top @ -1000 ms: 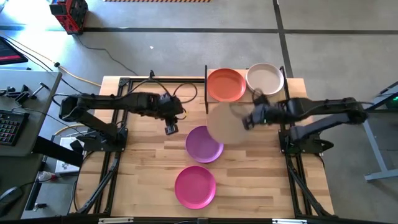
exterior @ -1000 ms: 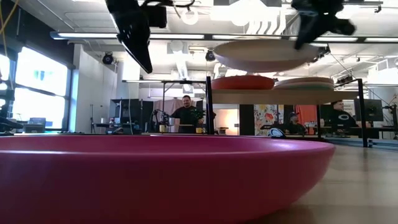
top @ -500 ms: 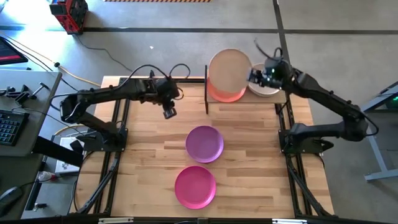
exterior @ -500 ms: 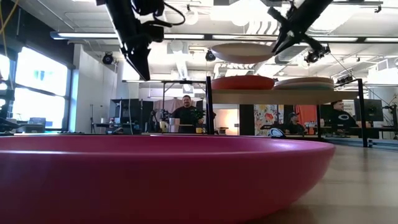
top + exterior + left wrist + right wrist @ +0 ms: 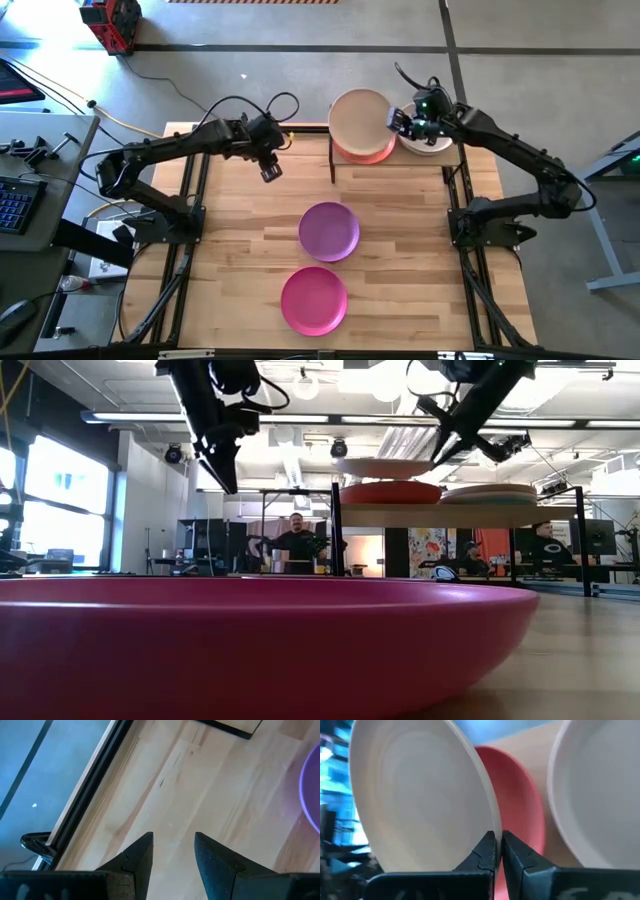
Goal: Place and stack plates onto a shelf
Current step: Stack the white plate on top of the orange plate on the shelf
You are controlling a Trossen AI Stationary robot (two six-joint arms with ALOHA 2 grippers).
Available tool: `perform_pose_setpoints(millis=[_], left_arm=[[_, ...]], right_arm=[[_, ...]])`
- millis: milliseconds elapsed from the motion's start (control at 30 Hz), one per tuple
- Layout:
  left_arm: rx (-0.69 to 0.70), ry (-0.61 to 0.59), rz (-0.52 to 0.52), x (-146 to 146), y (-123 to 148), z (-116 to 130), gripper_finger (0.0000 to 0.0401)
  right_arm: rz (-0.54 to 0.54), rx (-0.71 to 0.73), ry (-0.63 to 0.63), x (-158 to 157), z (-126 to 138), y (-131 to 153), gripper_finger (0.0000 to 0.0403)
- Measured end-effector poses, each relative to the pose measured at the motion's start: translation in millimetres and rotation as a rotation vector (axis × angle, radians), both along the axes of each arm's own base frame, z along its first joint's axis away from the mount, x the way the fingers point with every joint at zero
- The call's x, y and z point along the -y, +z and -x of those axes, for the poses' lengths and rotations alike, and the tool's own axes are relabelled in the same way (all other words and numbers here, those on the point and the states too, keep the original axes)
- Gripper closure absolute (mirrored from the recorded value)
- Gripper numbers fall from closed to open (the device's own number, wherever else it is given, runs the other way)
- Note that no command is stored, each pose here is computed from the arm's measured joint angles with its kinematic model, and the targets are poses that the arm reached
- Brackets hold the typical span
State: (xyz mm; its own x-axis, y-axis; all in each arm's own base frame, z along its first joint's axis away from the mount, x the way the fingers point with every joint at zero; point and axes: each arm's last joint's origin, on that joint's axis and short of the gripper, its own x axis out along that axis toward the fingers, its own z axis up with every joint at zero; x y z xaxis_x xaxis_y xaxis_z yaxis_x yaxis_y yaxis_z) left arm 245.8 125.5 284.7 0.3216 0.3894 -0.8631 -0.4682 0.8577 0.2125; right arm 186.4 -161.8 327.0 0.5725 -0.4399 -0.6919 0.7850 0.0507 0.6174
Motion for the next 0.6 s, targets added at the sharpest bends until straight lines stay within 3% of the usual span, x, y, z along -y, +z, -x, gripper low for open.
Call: perform_pose_setpoints(millis=[200, 600], left_arm=[[0.0, 0.009, 0.0, -2.2, 0.0, 1.1, 0.0268], [0.003, 0.009, -0.001, -2.2, 0.1, 0.9, 0.0268]], right_arm=[[-0.029, -0.109, -0.015, -4.0, 6.6, -4.0, 0.0403], [-0.013, -0.12, -0.031, -3.3, 6.5, -4.0, 0.0403]])
